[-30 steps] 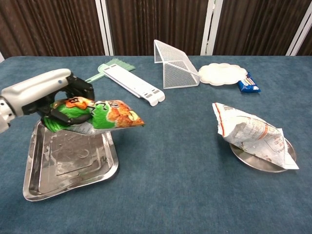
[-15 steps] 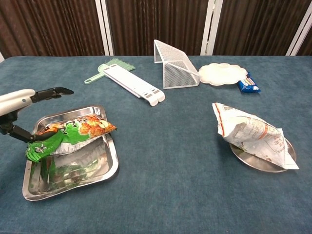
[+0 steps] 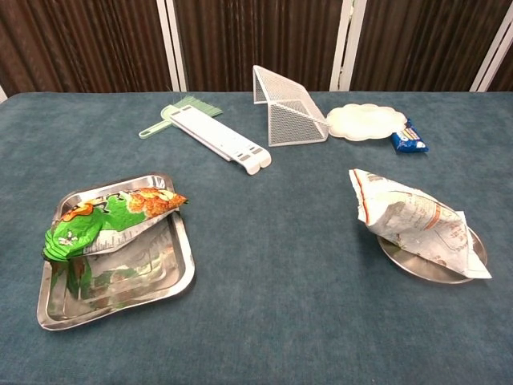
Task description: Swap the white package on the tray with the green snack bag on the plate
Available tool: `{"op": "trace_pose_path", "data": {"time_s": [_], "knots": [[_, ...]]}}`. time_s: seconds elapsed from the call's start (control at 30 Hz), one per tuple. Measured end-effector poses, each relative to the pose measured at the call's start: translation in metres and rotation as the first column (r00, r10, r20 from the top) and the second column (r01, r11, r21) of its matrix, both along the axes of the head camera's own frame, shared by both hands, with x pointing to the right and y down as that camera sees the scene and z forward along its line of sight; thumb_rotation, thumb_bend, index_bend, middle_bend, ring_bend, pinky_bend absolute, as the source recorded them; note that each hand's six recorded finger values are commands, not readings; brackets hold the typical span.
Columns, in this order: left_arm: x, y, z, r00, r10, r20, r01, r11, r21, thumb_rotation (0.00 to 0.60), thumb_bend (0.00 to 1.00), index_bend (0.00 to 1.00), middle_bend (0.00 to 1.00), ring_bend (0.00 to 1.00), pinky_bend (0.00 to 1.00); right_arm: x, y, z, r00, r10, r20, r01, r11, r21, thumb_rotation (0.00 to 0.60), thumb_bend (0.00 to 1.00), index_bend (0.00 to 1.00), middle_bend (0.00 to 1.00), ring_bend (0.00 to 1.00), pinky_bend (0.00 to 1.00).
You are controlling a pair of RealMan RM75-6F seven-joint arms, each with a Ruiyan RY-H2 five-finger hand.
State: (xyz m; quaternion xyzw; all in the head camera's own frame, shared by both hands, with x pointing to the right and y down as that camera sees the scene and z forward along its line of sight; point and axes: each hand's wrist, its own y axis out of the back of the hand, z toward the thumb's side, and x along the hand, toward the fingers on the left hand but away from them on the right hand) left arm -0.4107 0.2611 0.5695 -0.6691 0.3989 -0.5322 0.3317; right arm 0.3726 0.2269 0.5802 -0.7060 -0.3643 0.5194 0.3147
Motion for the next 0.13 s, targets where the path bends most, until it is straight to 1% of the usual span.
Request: {"op": "trace_pose_path", "data": {"time_s": [0.07,0.13], "knots": [[-0.013,0.010,-0.008,0.999,-0.035,0.039,0.034,0.999,0.022,0.600,0.39,0.00,0.00,0.00,0.00,-0.002,0.002,0.001,1.000,-0.005,-0.010,0.005,1.000,0.003,0.600,0.16,0.00,0.00,0.00,0.00],[-0.021,0.013,-0.010,0.996,-0.038,0.083,0.034,0.999,0.040,0.600,0.39,0.00,0.00,0.00,0.00,-0.005,0.006,0.002,0.999,-0.018,-0.033,0.018,1.000,0.012,0.600,0.16,0.00,0.00,0.00,0.00]]}}
